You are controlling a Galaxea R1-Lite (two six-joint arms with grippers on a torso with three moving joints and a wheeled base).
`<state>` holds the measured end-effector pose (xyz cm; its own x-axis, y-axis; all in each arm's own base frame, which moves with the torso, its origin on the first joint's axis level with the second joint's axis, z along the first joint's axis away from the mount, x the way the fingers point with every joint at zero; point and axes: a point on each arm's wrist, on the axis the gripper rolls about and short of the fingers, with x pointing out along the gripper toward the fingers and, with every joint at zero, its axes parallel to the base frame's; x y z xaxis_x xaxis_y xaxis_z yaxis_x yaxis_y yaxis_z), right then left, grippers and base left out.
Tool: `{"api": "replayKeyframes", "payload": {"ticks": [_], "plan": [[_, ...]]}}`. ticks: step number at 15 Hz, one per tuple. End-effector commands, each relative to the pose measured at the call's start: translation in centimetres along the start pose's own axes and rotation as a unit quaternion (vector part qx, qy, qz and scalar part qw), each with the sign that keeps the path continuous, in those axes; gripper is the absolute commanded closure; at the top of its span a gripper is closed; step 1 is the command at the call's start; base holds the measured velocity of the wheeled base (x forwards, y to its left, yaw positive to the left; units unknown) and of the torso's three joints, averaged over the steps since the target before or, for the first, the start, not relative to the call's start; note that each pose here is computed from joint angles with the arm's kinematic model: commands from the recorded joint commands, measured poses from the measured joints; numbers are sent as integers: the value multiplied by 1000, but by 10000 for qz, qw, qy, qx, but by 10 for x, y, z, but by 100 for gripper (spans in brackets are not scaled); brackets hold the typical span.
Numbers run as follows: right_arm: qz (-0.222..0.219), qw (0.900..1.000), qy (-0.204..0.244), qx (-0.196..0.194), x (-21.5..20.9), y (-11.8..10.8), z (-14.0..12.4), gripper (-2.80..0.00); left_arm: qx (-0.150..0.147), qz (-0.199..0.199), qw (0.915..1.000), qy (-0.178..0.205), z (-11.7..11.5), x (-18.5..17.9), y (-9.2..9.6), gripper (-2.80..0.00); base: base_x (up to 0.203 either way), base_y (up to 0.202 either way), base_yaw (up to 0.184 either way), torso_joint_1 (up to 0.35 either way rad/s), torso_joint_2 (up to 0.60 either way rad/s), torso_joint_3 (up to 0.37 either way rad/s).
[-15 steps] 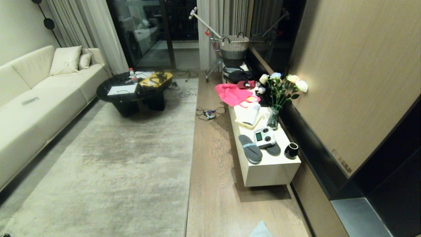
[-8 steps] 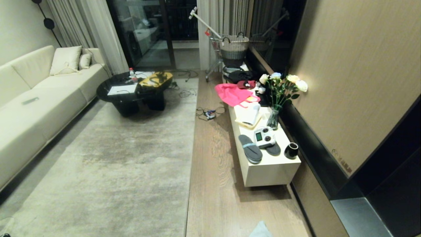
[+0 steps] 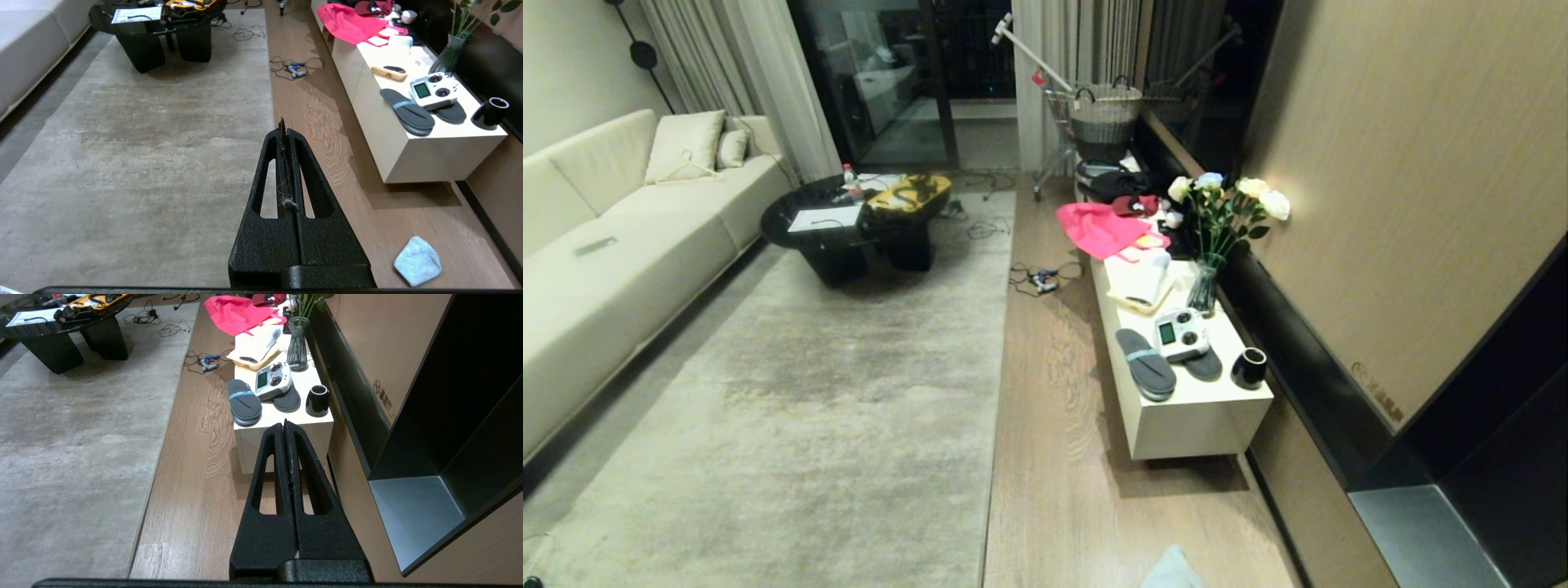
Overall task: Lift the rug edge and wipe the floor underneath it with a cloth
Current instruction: Pick up the rag
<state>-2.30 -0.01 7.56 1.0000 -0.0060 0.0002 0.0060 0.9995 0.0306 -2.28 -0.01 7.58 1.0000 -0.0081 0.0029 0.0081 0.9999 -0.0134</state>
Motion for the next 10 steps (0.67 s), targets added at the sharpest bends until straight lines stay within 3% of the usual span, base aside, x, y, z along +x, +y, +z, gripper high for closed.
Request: {"api": "replayKeyframes", "payload": {"ticks": [1,10], "plan": [[-2,10000,9,0,0,0,0,0,-2,2,10000,7,0,0,0,0,0,0,0,-129,317,178],[-16,10000,8,38,0,0,0,0,-10,2,10000,7,0,0,0,0,0,0,0,-130,323,186]]}}
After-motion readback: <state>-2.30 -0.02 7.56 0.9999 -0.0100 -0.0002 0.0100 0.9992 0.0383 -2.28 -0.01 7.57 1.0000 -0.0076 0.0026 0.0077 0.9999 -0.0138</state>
